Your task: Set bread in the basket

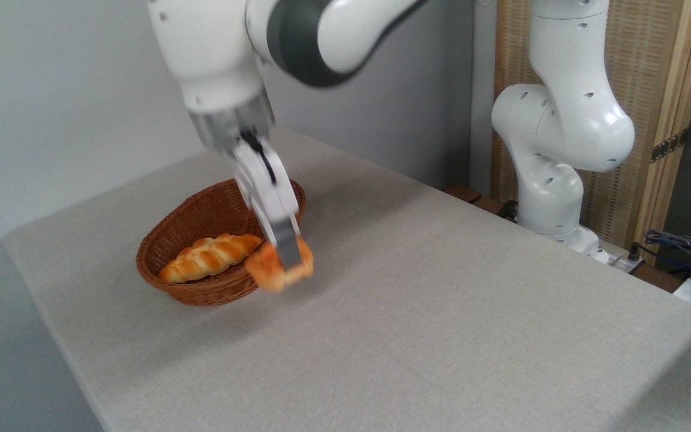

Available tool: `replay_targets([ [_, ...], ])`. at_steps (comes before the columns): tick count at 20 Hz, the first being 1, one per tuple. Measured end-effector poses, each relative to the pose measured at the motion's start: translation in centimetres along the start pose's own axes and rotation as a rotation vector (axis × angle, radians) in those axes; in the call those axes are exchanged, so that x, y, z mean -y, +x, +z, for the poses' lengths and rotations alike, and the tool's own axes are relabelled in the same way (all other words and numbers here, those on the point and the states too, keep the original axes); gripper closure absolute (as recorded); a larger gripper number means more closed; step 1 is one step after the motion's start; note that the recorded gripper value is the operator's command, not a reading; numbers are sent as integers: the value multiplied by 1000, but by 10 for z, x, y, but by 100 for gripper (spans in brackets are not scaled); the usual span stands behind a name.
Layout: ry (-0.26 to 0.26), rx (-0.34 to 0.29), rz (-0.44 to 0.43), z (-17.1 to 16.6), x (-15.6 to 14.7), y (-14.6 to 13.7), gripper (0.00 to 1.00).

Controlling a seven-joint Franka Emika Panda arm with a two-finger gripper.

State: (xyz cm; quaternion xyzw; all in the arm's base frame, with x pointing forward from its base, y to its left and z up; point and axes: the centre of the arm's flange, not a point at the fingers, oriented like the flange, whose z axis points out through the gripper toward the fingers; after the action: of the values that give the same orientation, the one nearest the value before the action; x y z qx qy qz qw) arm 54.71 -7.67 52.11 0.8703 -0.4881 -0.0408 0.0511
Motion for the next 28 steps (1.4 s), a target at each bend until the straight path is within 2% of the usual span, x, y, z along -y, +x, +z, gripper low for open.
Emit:
replay_targets([
  [2, -20, -25, -1, -12, -37, 27, 52],
  [3, -29, -31, -5, -13, -58, 45, 40],
  [4, -36, -30, -8, -11, -80, 64, 19],
  [5, -41, -20, -11, -7, -106, 85, 2],
  [8, -38, 0, -16, 7, -164, 128, 0],
  [12, -26, -17, -18, 23, -196, 153, 0],
  [18, -25, -36, -25, 37, -189, 158, 0],
  [24, -14, -53, -36, 29, -184, 156, 0],
  [26, 23, -78, -71, 9, -163, 143, 0],
  [28, 67, -101, -72, -22, -123, 114, 0],
])
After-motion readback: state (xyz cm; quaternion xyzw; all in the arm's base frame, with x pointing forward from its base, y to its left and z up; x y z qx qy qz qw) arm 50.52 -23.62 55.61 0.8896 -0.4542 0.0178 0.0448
